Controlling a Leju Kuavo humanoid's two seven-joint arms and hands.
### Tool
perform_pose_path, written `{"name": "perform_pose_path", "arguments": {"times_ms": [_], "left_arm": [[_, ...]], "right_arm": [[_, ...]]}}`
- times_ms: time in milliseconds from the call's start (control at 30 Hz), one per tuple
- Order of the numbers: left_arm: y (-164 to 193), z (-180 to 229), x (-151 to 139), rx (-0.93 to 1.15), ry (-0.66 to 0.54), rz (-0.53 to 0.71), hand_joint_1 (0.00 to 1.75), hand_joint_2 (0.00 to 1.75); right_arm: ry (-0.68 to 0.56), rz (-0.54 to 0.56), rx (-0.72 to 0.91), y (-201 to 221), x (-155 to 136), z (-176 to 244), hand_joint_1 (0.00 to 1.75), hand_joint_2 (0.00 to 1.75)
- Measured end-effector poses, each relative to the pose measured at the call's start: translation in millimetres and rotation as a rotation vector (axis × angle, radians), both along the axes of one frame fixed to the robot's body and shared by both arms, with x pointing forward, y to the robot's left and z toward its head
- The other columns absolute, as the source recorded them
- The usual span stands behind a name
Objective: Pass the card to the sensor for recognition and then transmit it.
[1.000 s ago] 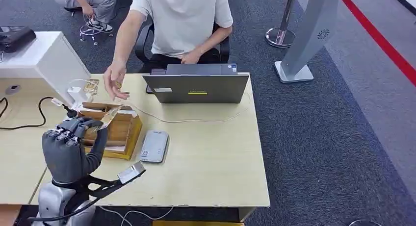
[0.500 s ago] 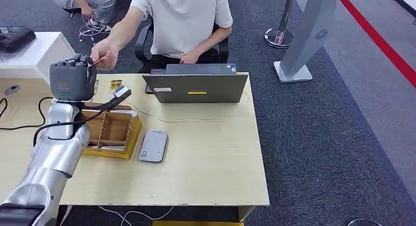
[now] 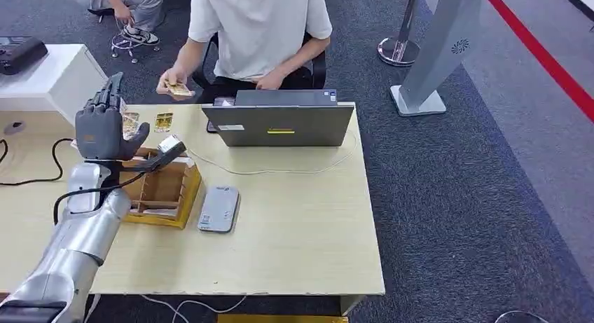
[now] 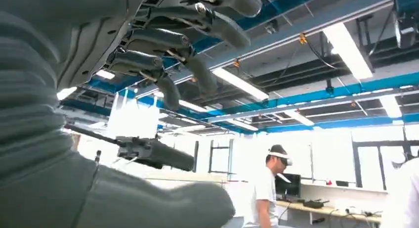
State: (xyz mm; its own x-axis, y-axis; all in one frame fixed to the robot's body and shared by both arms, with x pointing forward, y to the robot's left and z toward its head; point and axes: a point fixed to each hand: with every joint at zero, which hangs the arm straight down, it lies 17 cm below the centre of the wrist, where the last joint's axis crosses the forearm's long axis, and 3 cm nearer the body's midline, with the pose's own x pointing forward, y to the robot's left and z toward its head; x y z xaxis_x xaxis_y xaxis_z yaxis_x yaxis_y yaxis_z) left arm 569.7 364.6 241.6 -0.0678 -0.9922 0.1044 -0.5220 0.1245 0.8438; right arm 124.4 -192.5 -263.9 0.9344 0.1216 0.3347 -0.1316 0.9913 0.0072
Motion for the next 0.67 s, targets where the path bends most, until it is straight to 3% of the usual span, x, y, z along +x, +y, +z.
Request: {"name": "perform_pose_path", "arguments": {"times_ms": [167,267,367,500,667], "left_arm": [[5.9,4.3,-8.7,-0.03,-0.024,-0.007,0.0,1.75],[21.5,3.6,-24.9,-0.243,-0.042,-0.055,0.0,1.75],[61.3,-6.3,-52.8,-0.561,-0.035,-0.121,0.0,1.75],[160.5,-14.7,-113.9,-1.017,-0.13,-0.193,0.0,1.75],[296.9,-34.1,-217.1,-1.31,-0.344,-0.091,0.0,1.75]], "right_arm": [[-0.001,-0.002,-0.001,-0.3,-0.2,-0.1,0.0,0.0],[-0.021,-0.034,0.007,-1.2,2.8,1.1,0.0,0.0],[-0.036,-0.071,0.013,-3.4,3.9,1.6,0.0,0.0],[-0.045,-0.119,0.006,-11.0,2.9,0.9,0.0,0.0],[-0.055,-0.156,-0.003,-22.1,5.2,0.5,0.0,0.0]]}}
